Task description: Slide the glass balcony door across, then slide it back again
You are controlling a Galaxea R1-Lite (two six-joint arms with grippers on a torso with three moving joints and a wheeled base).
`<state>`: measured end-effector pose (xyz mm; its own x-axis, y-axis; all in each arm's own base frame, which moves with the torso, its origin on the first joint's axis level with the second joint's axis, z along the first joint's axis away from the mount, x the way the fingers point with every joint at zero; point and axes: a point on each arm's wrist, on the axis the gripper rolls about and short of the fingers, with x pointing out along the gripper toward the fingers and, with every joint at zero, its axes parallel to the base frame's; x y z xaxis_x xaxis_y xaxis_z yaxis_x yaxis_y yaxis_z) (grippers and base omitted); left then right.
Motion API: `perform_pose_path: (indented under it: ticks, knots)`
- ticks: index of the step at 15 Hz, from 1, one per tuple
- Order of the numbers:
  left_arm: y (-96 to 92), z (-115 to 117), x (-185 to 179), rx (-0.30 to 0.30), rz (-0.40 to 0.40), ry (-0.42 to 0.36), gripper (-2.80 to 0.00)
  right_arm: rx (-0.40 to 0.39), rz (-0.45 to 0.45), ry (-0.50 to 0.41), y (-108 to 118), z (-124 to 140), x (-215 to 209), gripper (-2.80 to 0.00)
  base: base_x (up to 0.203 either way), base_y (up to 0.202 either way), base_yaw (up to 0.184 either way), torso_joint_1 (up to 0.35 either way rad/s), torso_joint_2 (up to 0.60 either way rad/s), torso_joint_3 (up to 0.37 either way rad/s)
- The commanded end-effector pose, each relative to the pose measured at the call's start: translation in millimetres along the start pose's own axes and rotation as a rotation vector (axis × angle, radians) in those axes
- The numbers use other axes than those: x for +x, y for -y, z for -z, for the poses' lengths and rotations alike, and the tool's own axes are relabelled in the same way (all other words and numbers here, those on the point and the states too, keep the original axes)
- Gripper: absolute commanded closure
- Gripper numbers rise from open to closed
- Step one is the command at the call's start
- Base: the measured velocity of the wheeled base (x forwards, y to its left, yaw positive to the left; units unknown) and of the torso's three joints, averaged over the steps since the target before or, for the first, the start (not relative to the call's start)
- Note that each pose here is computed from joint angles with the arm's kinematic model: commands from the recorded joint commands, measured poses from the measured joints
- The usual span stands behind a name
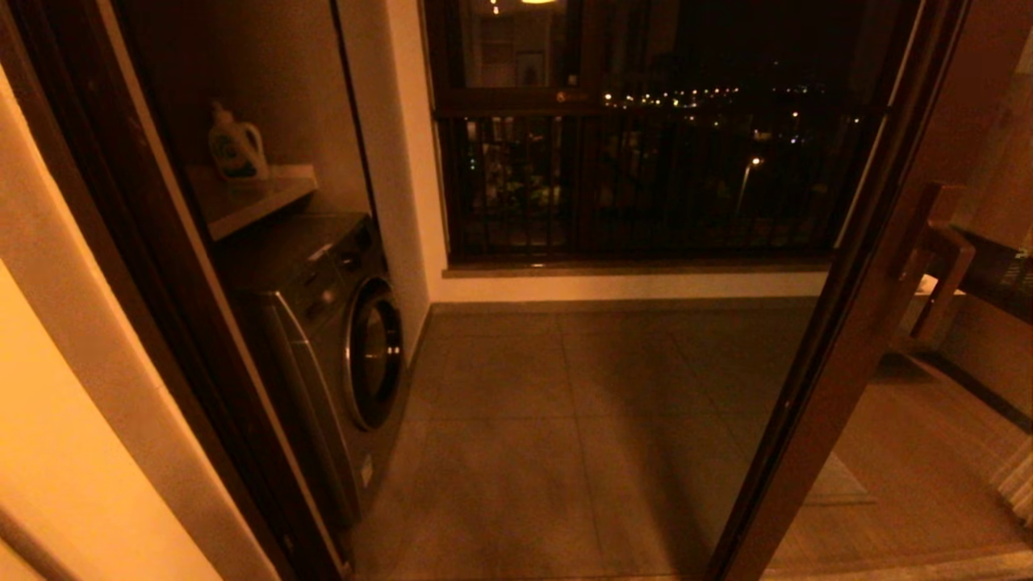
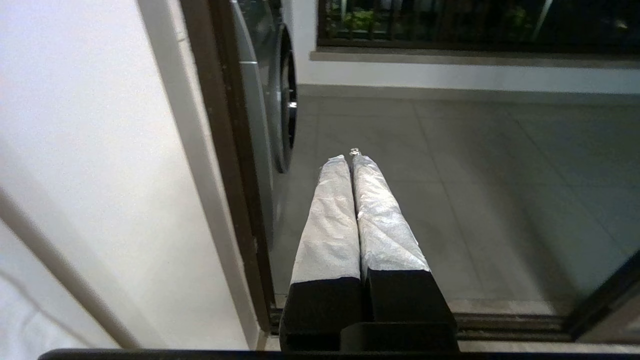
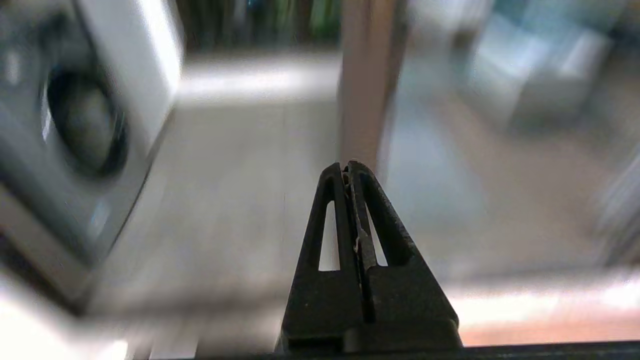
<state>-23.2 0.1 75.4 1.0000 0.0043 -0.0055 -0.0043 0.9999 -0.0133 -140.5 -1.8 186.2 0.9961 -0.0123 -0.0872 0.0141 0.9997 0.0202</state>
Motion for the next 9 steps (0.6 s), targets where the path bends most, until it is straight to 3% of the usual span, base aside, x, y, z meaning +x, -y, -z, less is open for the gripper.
perform_pose_path:
  ticks: [1, 3, 7, 9]
  knots:
    - [0.0, -0.2, 0.0, 0.000, 0.000, -0.001, 0.00, 0.004, -0.021, -0.108, -1.3, 27.7, 12.0, 0.00, 0.000, 0.000, 0.000, 0.000, 0.00, 0.000]
    - [0.0, 0.2, 0.1, 0.000, 0.000, -0.002, 0.00, -0.040, -0.048, -0.147, -2.1, 42.6, 40.8, 0.00, 0.000, 0.000, 0.000, 0.000, 0.00, 0.000]
    - [0.0, 0.0, 0.1, 0.000, 0.000, -0.001, 0.00, -0.132, -0.057, -0.017, -2.3, 86.3, 111.6, 0.00, 0.000, 0.000, 0.000, 0.000, 0.00, 0.000]
    - [0.0, -0.1, 0.1, 0.000, 0.000, 0.000, 0.00, -0.163, -0.060, -0.014, -2.0, 111.0, 127.5, 0.00, 0.000, 0.000, 0.000, 0.000, 0.00, 0.000]
